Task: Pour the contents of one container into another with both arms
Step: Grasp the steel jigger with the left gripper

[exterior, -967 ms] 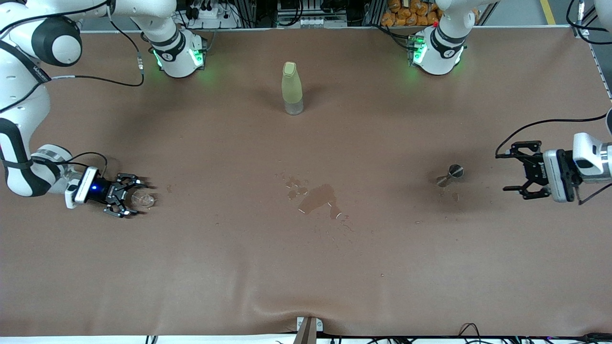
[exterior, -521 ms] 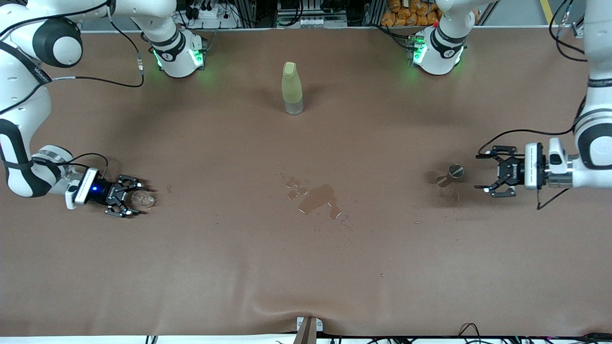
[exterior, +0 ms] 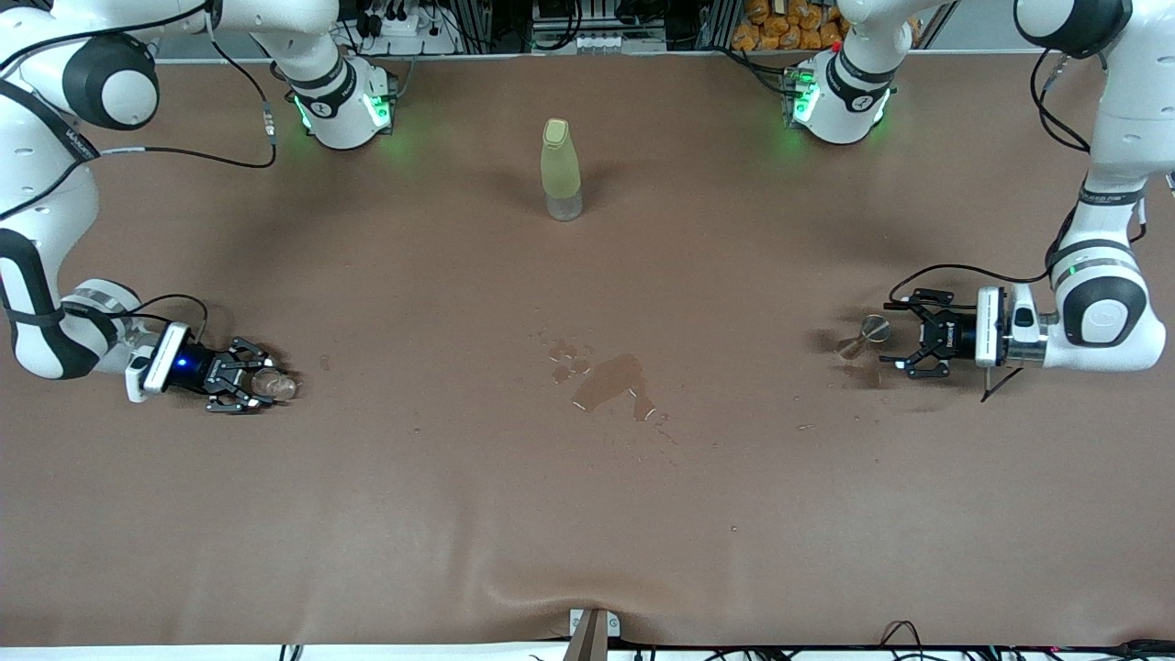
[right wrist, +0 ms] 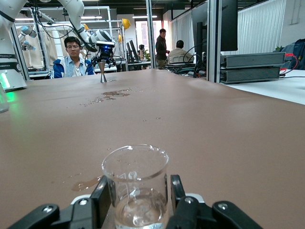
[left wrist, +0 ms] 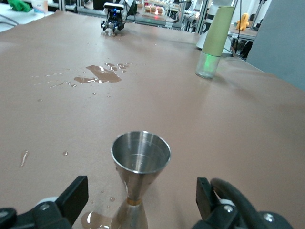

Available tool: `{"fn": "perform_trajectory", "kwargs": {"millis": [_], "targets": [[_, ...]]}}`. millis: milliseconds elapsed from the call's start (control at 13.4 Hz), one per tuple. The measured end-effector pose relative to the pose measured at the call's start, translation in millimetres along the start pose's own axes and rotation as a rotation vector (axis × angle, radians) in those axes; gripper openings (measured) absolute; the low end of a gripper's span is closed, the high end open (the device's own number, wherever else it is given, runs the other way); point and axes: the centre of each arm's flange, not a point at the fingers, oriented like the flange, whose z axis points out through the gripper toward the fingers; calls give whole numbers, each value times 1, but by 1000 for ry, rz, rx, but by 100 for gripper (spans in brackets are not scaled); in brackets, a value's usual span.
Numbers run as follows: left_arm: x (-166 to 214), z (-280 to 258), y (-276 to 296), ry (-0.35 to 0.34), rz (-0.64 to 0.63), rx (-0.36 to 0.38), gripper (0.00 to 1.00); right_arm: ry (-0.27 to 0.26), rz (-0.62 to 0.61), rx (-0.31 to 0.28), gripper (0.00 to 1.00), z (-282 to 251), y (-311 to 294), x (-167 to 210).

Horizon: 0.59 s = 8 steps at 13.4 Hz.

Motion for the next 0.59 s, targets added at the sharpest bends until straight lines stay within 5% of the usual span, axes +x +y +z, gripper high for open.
{"fn": "perform_trajectory", "kwargs": {"millis": [595], "targets": [[-35, 34, 0, 94, 33, 18, 100, 23, 66, 26, 50, 6, 7, 13]]}}
